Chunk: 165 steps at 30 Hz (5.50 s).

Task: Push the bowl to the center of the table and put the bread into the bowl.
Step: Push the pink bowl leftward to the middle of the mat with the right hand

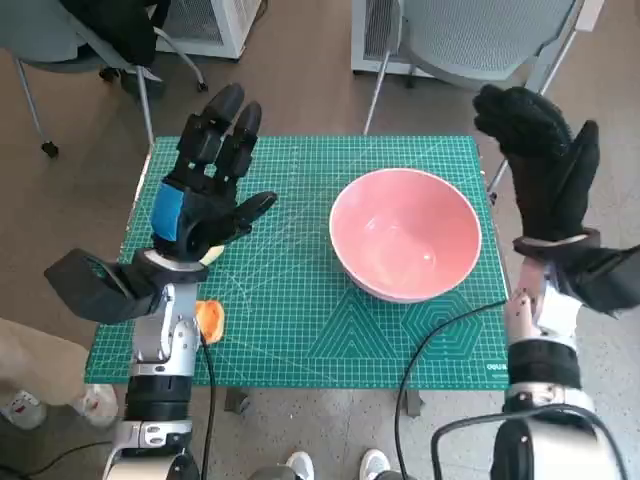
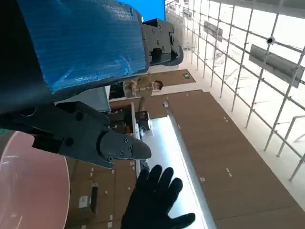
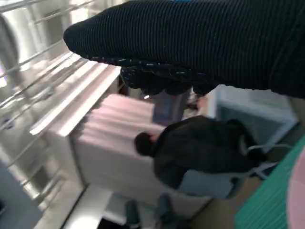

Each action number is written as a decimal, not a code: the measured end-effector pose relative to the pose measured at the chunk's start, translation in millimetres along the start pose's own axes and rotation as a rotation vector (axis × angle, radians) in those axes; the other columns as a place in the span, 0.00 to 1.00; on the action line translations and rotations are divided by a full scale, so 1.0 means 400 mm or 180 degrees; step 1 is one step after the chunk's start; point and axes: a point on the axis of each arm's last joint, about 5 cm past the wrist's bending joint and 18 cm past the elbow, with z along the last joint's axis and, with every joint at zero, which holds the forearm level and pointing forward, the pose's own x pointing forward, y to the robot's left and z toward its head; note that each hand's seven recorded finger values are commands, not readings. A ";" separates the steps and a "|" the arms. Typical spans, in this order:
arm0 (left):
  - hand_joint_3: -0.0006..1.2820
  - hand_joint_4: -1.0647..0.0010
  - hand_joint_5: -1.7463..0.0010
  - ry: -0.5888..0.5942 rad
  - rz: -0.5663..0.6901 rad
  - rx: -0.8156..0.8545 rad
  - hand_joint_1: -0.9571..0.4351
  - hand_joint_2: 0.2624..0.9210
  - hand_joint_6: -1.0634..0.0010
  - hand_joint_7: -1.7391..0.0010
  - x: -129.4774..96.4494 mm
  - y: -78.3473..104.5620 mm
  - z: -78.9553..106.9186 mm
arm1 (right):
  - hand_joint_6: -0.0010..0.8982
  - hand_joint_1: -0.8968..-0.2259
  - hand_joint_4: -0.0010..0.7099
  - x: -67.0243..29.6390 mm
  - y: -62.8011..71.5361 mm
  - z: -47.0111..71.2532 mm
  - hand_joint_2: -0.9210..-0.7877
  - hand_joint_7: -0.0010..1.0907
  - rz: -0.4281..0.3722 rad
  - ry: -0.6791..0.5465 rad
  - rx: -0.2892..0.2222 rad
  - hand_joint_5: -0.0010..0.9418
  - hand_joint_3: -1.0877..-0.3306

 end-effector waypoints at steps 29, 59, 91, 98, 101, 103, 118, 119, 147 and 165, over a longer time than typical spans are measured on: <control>0.13 0.90 1.00 -0.0011 0.0042 0.0008 0.41 1.00 0.95 0.74 -0.006 -0.001 -0.004 | 0.03 0.42 0.00 -0.054 -0.040 -0.064 0.00 0.10 -0.0798 0.1639 0.0074 0.00 0.21; 0.13 0.89 1.00 0.0022 0.0074 0.0013 0.41 1.00 0.94 0.75 -0.013 0.001 -0.007 | 0.08 0.39 0.00 -0.110 -0.022 -0.106 0.00 0.06 -0.1095 0.2168 0.0343 0.00 0.32; 0.13 0.89 1.00 0.0054 0.0159 0.0070 0.41 1.00 0.94 0.76 -0.036 0.006 0.004 | 0.12 0.40 0.03 -0.114 0.064 -0.144 0.00 0.06 -0.0821 0.2318 0.0508 0.00 0.30; 0.14 0.89 1.00 0.0048 0.0178 0.0078 0.41 1.00 0.94 0.76 -0.038 0.004 0.011 | 0.11 0.37 0.03 -0.112 0.084 -0.151 0.00 0.06 -0.0754 0.2339 0.0550 0.00 0.33; 0.14 0.89 1.00 0.0042 0.0178 0.0086 0.41 1.00 0.94 0.76 -0.039 0.004 0.013 | 0.11 0.37 0.04 -0.112 0.090 -0.153 0.00 0.06 -0.0739 0.2343 0.0570 0.01 0.34; 0.14 0.89 1.00 0.0049 0.0182 0.0091 0.41 1.00 0.94 0.75 -0.041 0.005 0.014 | 0.11 0.37 0.05 -0.112 0.095 -0.154 0.00 0.06 -0.0728 0.2345 0.0582 0.01 0.35; 0.15 0.90 1.00 0.0089 0.0211 0.0113 0.41 1.00 0.96 0.74 -0.051 0.006 0.024 | 0.12 0.36 0.07 -0.095 0.140 -0.162 0.00 0.06 -0.0583 0.2346 0.0664 0.01 0.34; 0.16 0.90 1.00 0.0092 0.0212 0.0115 0.41 1.00 0.97 0.73 -0.052 0.006 0.024 | 0.12 0.35 0.07 -0.093 0.144 -0.162 0.00 0.06 -0.0575 0.2342 0.0672 0.01 0.34; 0.19 0.92 1.00 0.0076 0.0287 0.0257 0.43 1.00 1.00 0.70 -0.061 0.008 0.046 | 0.10 0.41 0.03 -0.062 0.208 -0.165 0.00 0.05 -0.0288 0.2301 0.0791 0.00 0.30; 0.19 0.91 1.00 0.0080 0.0318 0.0265 0.43 1.00 1.00 0.69 -0.063 0.007 0.046 | 0.11 0.40 0.05 -0.061 0.228 -0.168 0.00 0.05 -0.0181 0.2315 0.0819 0.01 0.29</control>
